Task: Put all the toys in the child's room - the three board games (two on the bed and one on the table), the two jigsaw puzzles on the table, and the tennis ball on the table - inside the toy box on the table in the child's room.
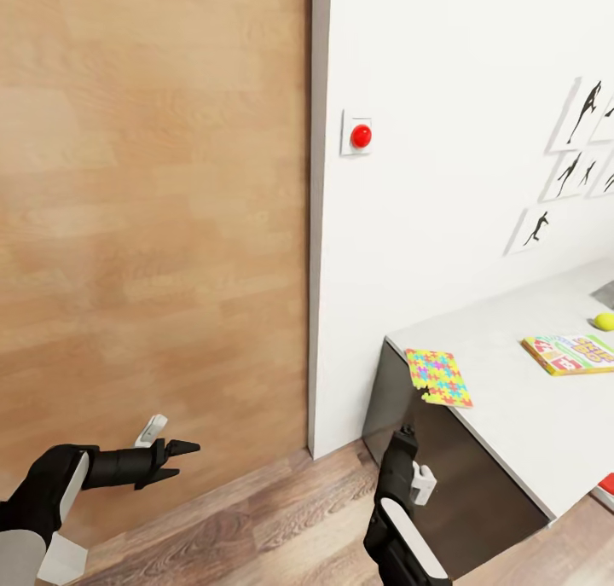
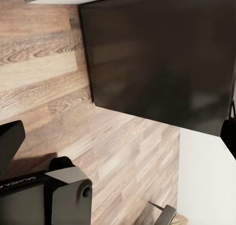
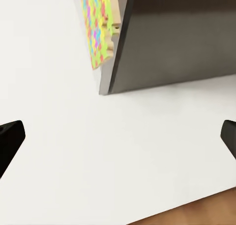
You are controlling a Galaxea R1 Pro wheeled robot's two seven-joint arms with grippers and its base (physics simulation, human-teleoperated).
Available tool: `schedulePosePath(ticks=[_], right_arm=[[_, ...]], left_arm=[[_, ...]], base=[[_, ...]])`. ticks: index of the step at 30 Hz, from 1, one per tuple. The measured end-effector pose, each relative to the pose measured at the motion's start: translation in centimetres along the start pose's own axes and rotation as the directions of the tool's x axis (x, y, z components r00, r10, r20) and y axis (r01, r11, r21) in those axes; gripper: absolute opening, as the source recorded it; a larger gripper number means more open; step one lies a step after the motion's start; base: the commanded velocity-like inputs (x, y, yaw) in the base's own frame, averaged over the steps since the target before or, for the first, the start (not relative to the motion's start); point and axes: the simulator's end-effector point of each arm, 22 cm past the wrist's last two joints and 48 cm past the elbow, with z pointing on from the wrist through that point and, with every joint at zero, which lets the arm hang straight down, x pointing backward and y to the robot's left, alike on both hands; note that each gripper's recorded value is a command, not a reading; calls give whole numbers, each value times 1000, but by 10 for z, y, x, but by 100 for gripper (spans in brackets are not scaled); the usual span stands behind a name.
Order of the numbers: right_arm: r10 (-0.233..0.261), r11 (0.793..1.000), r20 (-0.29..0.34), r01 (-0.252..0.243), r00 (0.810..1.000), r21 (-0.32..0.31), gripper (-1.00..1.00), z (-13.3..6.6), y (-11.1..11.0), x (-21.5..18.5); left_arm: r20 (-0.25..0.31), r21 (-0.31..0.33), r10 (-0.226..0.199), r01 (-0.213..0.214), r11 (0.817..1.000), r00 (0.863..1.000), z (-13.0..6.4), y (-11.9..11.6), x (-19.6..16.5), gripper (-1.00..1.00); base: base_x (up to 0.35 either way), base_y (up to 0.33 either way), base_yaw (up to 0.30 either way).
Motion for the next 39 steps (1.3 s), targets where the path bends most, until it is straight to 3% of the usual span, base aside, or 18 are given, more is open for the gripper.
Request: schedulePosePath(ticks=[14,25,39], right_arm=[[13,1000,16,-13,1000,11,100,2,-3,-6],[41,999,111,-44,993,26,100,13,-6,-42],[41,999,129,-45,991,23,100,14,-4,-48]], left_arm=[[0,0,0,0,1000,1000,0,0,0,100],[1,-1,-1,1,1000,1000,0,1,0,100],[1,-1,-1,1,1000,1000,-1,1,0,100]], base=[[71,42,0],[45,28,0],[48,79,0]])
